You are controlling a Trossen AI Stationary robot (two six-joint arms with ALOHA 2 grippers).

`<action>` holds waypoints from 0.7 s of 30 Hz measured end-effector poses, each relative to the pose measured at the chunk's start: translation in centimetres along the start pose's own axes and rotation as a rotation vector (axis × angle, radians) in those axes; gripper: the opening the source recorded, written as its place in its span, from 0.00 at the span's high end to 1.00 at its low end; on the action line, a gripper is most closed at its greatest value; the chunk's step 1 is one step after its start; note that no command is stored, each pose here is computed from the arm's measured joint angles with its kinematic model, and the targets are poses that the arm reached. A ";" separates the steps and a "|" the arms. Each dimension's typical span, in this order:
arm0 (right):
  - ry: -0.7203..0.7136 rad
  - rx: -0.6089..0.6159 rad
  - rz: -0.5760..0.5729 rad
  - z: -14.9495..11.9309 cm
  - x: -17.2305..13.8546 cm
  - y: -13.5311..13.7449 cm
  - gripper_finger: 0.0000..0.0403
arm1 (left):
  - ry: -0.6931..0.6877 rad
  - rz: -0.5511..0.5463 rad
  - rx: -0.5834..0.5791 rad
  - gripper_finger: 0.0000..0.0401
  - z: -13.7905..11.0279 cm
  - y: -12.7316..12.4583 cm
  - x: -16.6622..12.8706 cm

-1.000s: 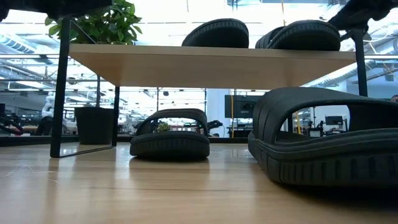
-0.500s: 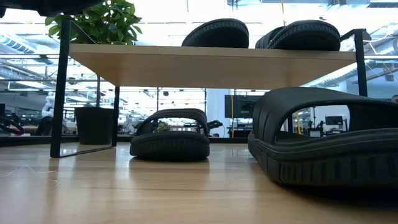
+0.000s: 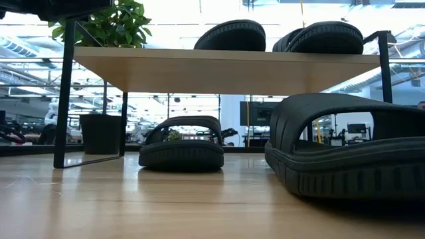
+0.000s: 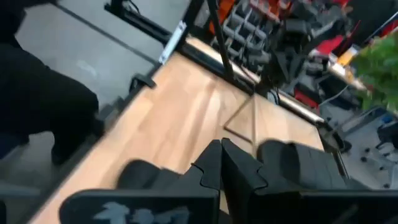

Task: Pick and place slides into the shelf
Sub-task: Put the black slipper under the shelf

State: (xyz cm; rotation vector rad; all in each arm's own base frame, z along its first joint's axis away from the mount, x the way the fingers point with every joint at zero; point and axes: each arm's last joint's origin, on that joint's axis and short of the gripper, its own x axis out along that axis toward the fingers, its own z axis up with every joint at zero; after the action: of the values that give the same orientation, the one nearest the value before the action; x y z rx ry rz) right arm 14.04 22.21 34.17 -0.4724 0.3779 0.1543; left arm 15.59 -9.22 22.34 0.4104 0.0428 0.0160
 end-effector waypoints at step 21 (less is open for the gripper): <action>-0.175 -0.028 -0.093 -0.3 -3.0 10.6 1.00 | -0.003 0.000 -0.026 0.95 0.0 0.0 0.0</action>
State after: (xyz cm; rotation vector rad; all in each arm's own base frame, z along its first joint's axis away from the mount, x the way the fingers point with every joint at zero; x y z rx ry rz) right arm 8.71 31.22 30.76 -0.4988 0.1822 0.1094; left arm 15.59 -9.23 22.37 0.3842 0.0393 0.0163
